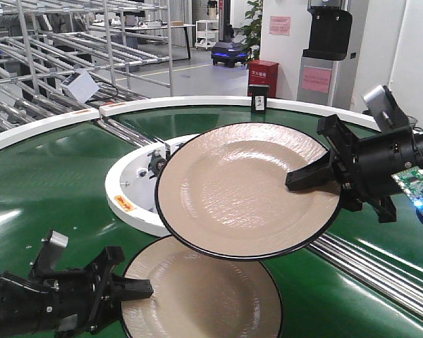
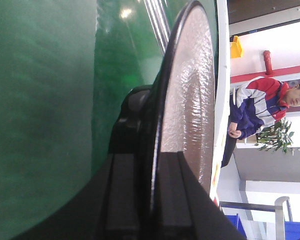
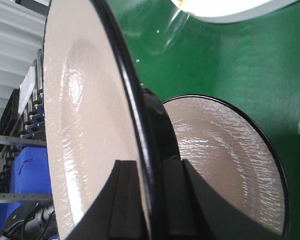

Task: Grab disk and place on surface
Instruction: 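Hold both plates raised while the base starts turning, then drive the base to the steel counter holding both plates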

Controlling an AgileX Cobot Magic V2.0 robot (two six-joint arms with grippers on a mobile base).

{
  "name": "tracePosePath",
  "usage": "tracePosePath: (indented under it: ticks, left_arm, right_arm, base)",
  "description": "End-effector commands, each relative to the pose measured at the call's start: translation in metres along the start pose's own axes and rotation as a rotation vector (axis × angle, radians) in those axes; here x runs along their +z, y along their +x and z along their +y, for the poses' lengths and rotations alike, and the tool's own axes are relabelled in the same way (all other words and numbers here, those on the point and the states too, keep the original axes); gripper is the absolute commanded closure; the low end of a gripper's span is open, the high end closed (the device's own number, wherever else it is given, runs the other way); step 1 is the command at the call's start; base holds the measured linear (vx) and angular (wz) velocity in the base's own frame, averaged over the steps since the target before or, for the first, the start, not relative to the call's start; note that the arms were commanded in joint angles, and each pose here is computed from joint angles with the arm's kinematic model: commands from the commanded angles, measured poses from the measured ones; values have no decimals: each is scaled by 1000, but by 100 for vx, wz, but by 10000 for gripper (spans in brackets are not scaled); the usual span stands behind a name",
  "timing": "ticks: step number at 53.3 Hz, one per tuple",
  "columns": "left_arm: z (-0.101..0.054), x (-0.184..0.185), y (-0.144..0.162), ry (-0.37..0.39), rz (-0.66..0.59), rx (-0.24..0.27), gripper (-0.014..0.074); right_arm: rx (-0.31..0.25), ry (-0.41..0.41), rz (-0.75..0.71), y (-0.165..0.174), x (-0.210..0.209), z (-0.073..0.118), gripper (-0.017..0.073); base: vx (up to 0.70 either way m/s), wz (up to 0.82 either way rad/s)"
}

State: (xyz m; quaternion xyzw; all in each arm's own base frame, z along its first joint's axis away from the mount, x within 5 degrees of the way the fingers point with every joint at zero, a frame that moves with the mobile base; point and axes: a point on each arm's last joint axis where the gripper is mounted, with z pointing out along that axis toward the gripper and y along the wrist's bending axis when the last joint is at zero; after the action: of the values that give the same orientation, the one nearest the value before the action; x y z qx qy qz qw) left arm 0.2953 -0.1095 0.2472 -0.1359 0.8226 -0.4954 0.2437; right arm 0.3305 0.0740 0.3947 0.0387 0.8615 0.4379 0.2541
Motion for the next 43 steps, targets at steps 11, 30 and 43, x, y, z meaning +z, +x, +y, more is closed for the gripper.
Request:
tracePosePath:
  ticks: [11,30,43]
  left_arm:
    - [-33,-11,-4,170,-39,-61,592]
    - [-33,-11,-4,170,-39,-61,592]
    - [-33,-11,-4,170,-39,-61,592]
  right_arm:
    - [-6,-125,-114,-5,-22,31,567]
    - [-6,-125,-114,-5,-22,31,567]
    - [-6,-125,-114,-5,-22,31,567]
  base:
    - [-20,1]
    - [-26,-3]
    - [-29,-24]
